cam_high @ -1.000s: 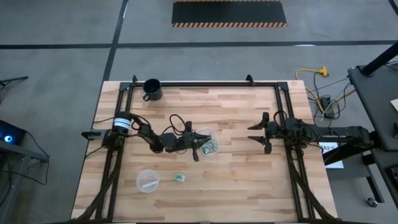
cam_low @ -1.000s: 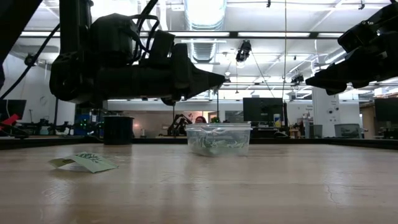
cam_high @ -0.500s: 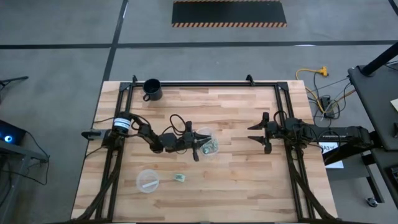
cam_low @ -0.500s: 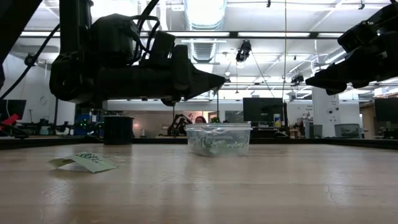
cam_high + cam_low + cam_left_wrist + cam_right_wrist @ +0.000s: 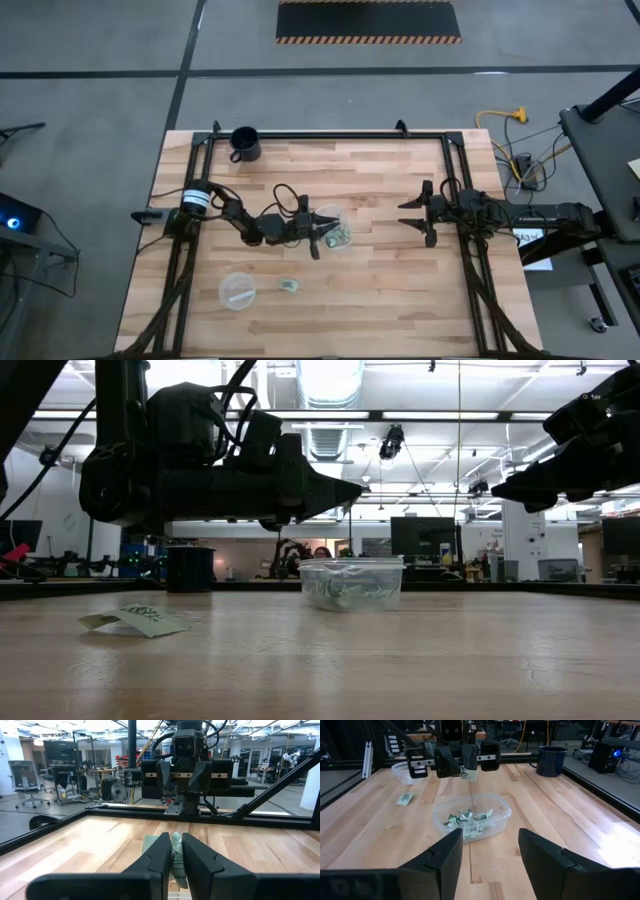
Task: Pick and place items into bin
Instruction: Put the stevia packet into the transparent bin
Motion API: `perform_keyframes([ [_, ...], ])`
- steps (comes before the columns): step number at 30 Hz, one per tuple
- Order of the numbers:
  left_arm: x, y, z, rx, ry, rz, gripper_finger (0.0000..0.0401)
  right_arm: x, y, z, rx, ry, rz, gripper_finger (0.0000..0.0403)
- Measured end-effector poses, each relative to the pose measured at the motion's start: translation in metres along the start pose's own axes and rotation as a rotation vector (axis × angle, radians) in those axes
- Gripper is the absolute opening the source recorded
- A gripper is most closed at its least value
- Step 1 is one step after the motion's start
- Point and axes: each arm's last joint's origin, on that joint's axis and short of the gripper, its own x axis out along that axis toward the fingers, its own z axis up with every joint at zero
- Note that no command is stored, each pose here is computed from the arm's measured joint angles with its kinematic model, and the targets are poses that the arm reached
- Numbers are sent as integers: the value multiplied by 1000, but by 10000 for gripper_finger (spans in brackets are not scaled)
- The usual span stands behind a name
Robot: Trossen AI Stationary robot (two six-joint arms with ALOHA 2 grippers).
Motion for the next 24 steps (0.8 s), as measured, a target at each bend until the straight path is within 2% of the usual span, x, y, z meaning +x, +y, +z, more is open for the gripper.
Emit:
perform_keyframes([
  [4, 0, 0, 0, 0, 0, 0, 61, 0, 0, 0, 0, 0, 0, 183],
  [15, 1, 0, 1, -1, -4, 4, 191, 0, 0, 0, -1, 0, 0, 183],
  [19, 1, 0, 1, -1, -4, 4, 218, 0, 0, 0, 0, 0, 0, 183],
  [24, 1, 0, 1, -1, -4, 4, 232, 0, 0, 0, -1, 0, 0, 183],
])
